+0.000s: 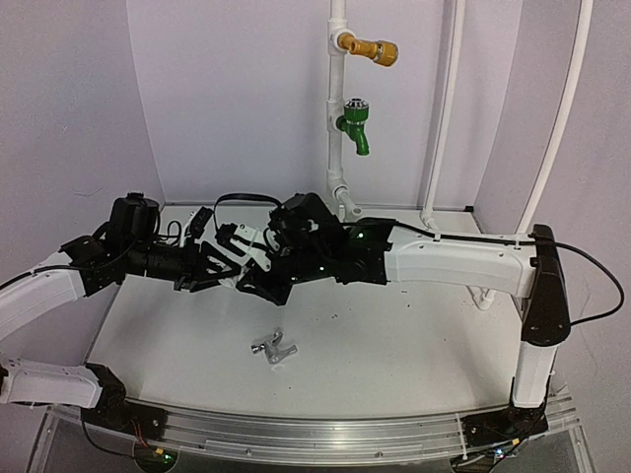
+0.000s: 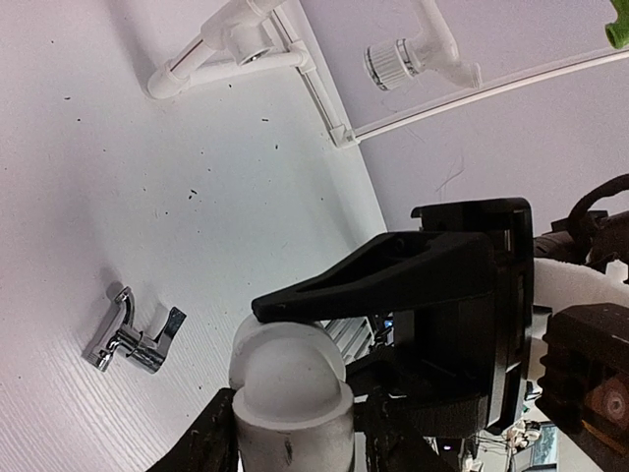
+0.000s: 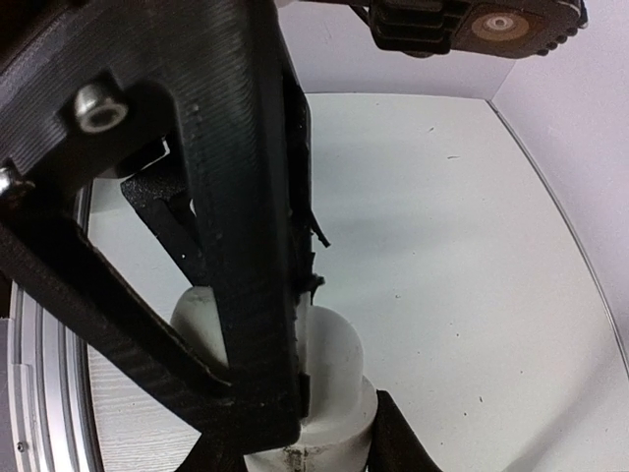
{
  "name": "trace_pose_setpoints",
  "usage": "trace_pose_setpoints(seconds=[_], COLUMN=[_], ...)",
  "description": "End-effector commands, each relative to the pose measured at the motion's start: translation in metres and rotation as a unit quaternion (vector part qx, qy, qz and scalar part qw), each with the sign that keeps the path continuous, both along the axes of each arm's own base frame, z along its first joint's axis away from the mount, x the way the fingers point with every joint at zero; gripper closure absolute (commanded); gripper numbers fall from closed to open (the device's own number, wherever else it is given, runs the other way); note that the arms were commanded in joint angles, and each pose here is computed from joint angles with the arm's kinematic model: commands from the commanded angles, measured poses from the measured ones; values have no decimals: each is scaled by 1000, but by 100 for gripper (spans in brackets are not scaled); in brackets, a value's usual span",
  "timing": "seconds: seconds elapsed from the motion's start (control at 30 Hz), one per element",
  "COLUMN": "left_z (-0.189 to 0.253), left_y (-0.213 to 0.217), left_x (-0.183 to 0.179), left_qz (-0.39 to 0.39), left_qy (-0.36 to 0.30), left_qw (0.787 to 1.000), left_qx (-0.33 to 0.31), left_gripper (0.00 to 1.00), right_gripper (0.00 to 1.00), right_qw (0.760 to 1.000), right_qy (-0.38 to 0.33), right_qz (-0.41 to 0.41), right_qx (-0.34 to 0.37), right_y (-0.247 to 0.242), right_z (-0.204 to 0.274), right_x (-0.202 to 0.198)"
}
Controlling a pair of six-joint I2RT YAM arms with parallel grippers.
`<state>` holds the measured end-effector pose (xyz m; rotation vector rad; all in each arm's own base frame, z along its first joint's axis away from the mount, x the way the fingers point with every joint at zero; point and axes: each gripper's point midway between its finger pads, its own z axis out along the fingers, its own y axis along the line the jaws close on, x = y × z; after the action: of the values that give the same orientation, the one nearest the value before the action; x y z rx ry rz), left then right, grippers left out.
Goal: Install the water faucets
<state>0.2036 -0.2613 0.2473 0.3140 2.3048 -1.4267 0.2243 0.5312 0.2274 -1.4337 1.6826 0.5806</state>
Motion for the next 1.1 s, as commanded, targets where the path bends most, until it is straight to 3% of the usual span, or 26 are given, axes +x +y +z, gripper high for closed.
trace_pose_setpoints(seconds=[0.0, 0.67, 0.9, 1.0, 1.07], left_z=[30, 17, 17, 17, 18], left_y=[-7, -19, -23, -22, -21], left_x=[15, 11, 12, 11, 11], left_qz=[9, -38, -50, -50, -48], left_qy=[-47, -20, -17, -16, -19], left_qw=[998, 999, 998, 998, 998], left_qx=[-28, -26, -24, -21, -20], left_gripper=[60, 53, 61, 43, 37], right_gripper=[87, 87, 86, 86, 85], right_qw=[998, 995, 992, 992, 992], right_qy=[3, -12, -37, -41, -37], right_qz=[-20, -74, -91, -92, -85], right_qx=[53, 69, 73, 78, 82], right_y=[2, -3, -15, -19, -19], right_z=[39, 54, 70, 77, 79], right_x=[-3, 14, 19, 18, 14])
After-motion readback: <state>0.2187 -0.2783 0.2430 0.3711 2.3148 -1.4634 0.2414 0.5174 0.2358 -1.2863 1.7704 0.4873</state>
